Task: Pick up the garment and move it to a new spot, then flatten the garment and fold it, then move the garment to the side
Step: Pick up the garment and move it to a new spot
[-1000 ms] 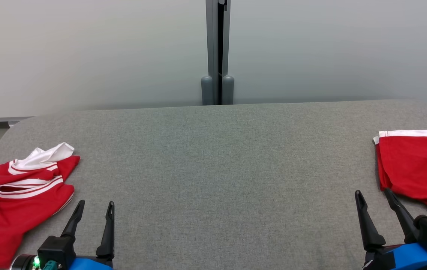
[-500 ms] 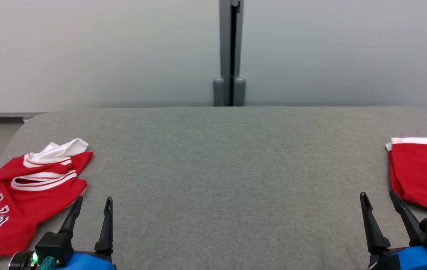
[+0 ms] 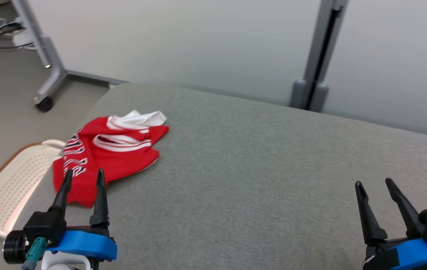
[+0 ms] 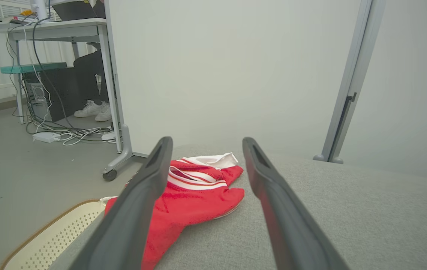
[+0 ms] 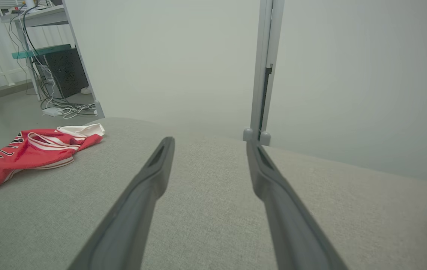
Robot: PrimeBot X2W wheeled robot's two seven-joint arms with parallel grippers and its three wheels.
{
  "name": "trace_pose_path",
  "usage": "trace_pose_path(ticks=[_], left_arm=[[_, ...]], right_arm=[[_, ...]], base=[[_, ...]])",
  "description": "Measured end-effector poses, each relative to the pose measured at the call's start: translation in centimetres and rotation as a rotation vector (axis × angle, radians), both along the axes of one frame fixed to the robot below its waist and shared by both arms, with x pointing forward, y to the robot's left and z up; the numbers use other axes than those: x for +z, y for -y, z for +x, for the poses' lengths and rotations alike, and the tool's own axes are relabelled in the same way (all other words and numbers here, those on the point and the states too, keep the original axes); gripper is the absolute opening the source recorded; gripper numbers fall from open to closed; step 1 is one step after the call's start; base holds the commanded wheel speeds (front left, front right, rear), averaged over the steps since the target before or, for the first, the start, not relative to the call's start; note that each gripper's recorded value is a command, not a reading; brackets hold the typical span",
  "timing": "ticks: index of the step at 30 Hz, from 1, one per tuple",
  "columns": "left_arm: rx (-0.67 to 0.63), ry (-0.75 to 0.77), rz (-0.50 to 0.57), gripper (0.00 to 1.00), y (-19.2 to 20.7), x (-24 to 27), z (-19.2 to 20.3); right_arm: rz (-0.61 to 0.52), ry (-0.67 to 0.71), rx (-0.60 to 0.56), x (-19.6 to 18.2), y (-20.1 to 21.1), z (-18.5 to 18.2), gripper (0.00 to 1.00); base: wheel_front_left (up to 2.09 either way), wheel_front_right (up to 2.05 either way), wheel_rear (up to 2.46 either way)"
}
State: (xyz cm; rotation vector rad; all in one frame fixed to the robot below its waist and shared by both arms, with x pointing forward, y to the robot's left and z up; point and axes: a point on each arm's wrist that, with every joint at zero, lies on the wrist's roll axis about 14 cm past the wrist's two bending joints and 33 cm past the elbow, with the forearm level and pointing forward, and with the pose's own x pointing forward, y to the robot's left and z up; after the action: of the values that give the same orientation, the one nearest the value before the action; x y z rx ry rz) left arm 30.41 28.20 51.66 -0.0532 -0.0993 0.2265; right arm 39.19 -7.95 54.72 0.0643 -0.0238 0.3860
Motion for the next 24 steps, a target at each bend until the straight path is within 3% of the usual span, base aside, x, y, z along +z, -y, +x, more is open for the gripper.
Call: trace_pose_path(ticks=[7,12,24], left_arm=[[0.103,-0.017,0.015,1.0,-2.4,-0.3,-2.4],[0.124,-0.038,0.018,1.0,-3.0,-0.7,-2.0],[0.041,-0.243,-0.021,1.0,-2.0,-6.9,6.8]], right_arm=[[0.005,-0.014,0.102,-0.5,-3.8,1.3,1.0],[0.002,-0.04,0.129,-1.4,-4.7,2.2,1.0],[-0.05,-0.118,0.067,-5.5,-1.9,7.3,1.0]], base=[[0.0,0.0,0.0],[0.0,0.0,0.0],[0.0,0.0,0.0]])
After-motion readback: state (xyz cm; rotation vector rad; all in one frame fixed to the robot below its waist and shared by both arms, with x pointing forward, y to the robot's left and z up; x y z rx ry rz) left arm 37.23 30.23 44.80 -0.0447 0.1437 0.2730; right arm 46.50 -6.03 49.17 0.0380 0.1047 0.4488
